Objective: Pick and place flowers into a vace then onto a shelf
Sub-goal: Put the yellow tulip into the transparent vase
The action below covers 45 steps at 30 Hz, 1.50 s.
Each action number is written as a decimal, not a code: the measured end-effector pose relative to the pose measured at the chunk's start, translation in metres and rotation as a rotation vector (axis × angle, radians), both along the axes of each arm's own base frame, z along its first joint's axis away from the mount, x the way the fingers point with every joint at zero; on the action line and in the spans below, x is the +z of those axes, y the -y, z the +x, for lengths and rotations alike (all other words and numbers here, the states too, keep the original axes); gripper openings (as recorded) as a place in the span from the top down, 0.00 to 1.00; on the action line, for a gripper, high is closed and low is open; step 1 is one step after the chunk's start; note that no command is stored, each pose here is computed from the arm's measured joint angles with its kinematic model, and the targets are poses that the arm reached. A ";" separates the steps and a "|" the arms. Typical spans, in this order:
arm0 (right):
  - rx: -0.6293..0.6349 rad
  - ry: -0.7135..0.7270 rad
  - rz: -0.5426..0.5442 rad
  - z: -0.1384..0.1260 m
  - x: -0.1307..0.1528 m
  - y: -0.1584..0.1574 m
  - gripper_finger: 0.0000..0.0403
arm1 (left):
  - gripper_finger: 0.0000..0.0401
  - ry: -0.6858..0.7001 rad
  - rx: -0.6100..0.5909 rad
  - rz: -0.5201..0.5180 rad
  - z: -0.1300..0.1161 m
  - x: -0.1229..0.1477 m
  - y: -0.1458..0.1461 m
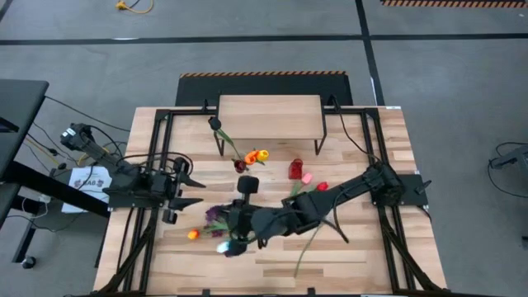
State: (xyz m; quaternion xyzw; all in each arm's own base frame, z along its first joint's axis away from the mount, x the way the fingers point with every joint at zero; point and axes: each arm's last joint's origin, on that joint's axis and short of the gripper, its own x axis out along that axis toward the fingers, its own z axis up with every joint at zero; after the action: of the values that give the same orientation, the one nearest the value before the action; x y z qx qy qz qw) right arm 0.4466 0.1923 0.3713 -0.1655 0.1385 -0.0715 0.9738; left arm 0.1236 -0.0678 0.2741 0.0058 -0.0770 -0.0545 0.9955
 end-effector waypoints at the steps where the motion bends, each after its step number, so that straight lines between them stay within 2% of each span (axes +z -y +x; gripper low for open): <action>1: 0.011 -0.038 0.009 -0.001 -0.004 0.001 1.00 | 0.59 -0.014 0.012 0.007 0.001 -0.002 0.000; 7: 0.117 -0.217 0.104 -0.006 -0.023 -0.001 1.00 | 0.59 -0.042 0.054 0.018 0.005 -0.005 0.002; 12: 0.101 -0.408 0.091 -0.017 -0.056 -0.009 1.00 | 0.59 -0.053 0.055 0.020 0.008 -0.007 0.004; 17: 0.082 -0.536 0.119 -0.023 -0.099 -0.012 1.00 | 0.59 -0.065 0.057 0.004 0.010 -0.009 0.005; 21: 0.101 -0.555 0.177 -0.021 -0.126 -0.007 1.00 | 0.59 -0.081 0.078 -0.003 0.010 -0.010 0.004; 26: 0.132 -0.541 0.229 -0.017 -0.150 0.001 0.99 | 0.59 -0.104 0.009 -0.042 0.011 -0.013 0.006; 32: 0.104 -0.590 0.247 -0.019 -0.172 0.013 0.89 | 0.59 -0.085 -0.070 -0.025 0.010 -0.011 0.009; 38: 0.085 -0.605 0.276 -0.021 -0.180 0.018 0.77 | 0.59 -0.090 -0.073 -0.021 0.010 -0.012 0.009; 45: 0.096 -0.644 0.316 -0.025 -0.195 0.021 0.76 | 0.59 -0.091 -0.074 -0.021 0.010 -0.012 0.009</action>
State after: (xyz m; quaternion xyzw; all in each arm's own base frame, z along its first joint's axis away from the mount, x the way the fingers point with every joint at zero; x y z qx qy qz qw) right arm 0.4211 0.1717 0.1761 -0.0333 0.4394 0.0523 0.8961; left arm 0.1337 -0.0767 0.2624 -0.0101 -0.0325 -0.0906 0.9953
